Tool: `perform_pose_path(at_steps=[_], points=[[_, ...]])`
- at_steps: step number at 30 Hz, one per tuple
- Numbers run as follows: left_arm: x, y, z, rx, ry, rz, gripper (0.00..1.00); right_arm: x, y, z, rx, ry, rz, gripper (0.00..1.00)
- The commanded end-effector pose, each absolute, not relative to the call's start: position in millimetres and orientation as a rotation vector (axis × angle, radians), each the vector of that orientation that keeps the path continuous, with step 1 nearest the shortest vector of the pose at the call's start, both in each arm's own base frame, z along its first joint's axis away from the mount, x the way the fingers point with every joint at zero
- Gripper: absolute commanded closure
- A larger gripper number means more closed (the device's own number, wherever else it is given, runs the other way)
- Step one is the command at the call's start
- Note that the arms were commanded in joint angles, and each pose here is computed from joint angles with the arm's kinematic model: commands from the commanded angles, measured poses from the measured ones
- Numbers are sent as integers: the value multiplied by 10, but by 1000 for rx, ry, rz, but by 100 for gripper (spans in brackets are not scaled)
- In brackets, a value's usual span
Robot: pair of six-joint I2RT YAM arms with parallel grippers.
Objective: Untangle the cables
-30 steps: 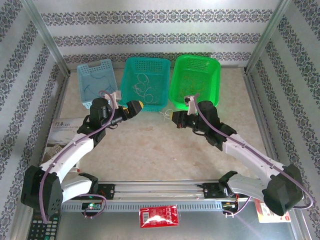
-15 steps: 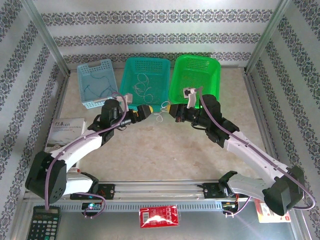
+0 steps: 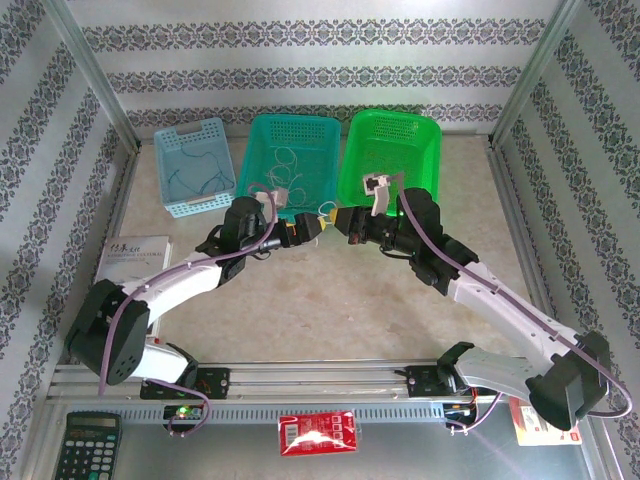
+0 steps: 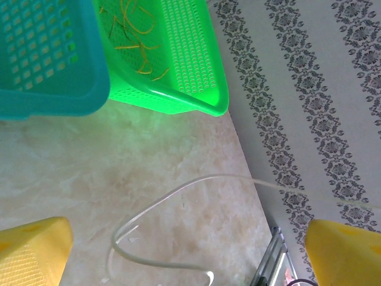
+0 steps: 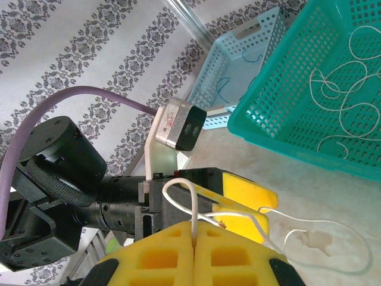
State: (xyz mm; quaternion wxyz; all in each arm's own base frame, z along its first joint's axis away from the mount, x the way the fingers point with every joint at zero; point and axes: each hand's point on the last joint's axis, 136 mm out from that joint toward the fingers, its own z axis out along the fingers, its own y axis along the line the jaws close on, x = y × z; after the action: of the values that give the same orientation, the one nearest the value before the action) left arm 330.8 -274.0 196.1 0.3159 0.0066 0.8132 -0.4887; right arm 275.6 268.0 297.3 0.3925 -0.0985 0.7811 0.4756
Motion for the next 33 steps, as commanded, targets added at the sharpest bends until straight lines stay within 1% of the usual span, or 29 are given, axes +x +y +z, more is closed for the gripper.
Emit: perform_pose_path(at_steps=[1,3,6,8,12,14,17,19,21,28,33], points=[[3344,-2881,2157,63,2072,-1315,0,2730,2724,3197,-277,1921,1237,100],[3332,-2906,2124,69,2083,-1312,0,2734,2721,3212,-277,1916,1235,100],[3304,-2935,2055,76,2101,-1308,5,2738,2723,3234,-278,1910,1235,100],[3289,-2947,2000,80,2109,-1305,10,2745,2720,3266,-278,1902,1235,100],[3277,-2974,1897,87,2125,-1299,27,2753,2717,3322,-279,1889,1238,100],[3278,-2979,1856,88,2130,-1294,37,2757,2700,3360,-277,1879,1238,100],[3283,-2976,1806,88,2136,-1285,63,2782,2651,3403,-263,1868,1232,100],[3271,-2958,1797,88,2137,-1274,85,2825,2569,3409,-241,1864,1215,100],[3258,-2926,1803,92,2136,-1257,100,2889,2434,3393,-203,1861,1191,100],[3200,-2685,1981,90,2097,-1202,100,3126,1640,3223,55,1840,1081,100],[3270,-2366,2390,29,1991,-1192,100,3172,1290,2885,177,1880,1042,100]])
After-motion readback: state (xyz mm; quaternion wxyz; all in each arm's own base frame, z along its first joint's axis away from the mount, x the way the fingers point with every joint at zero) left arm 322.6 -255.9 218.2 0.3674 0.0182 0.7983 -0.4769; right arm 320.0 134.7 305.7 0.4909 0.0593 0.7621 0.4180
